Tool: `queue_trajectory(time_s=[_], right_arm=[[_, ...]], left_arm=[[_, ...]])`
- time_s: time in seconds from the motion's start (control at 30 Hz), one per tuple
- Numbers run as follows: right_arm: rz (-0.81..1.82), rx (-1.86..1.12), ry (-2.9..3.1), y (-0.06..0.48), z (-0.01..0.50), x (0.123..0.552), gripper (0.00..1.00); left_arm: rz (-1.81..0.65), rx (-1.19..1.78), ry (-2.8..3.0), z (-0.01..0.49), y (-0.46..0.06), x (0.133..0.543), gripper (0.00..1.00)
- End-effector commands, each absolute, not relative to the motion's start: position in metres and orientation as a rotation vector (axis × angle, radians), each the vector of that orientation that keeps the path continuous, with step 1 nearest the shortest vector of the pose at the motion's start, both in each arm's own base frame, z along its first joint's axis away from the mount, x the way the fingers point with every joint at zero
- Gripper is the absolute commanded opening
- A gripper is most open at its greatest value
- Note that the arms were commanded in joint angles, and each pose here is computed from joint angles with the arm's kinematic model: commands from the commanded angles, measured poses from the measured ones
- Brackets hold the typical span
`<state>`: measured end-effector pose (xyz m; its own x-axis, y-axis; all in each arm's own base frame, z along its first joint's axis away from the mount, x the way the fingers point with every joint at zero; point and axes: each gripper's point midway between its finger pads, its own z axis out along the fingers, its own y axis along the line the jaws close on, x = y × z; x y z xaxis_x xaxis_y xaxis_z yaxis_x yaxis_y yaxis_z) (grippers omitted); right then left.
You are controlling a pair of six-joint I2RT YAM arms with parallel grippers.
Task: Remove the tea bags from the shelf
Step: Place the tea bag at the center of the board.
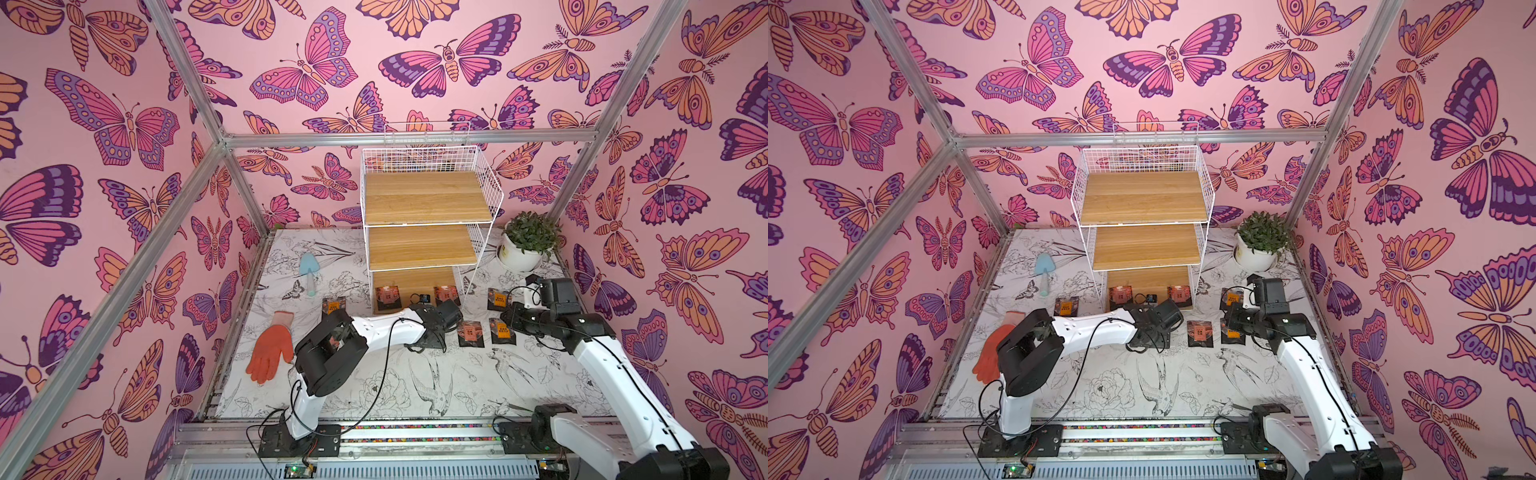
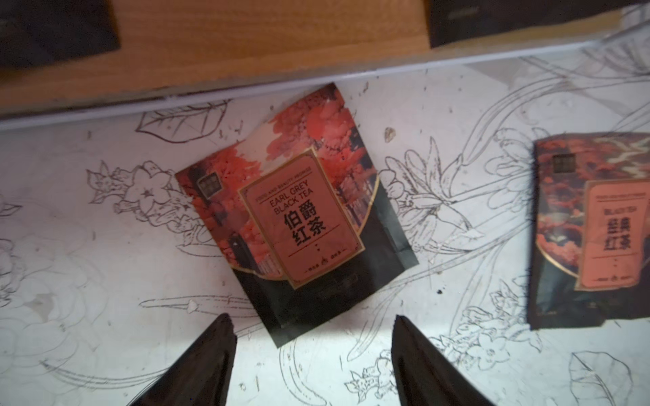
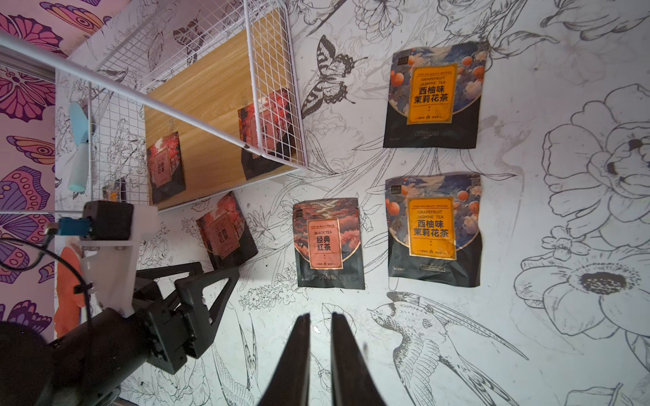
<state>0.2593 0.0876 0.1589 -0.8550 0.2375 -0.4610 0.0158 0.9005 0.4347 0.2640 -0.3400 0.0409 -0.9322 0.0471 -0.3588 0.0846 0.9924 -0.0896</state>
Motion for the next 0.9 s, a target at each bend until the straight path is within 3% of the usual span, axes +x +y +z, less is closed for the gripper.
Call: queue_trajectory(time_s=[0.0,0.23,0.4,0.87], right_arm=[[0.574,0.164,2.535,0.087,0.164,0.260,0.18],[0.567,0.166,2.538,0.086,0.162,0.261,0.18],[0.565,0.167,2.544,0.086,0.161,0.263,0.18],[0.542,0.185,2.558,0.083,0.156,0.265,0.18]], left_arm=[[-0.126,0.091,2.730,0.062,-0.327,0.263,0.75],[-0.068,-0.001,2.706,0.063,-0.304,0.277,0.70],[-0.142,0.023,2.756,0.049,-0.307,0.289,0.80],[-0.180,0.110,2.806,0.021,-0.321,0.307,0.81]])
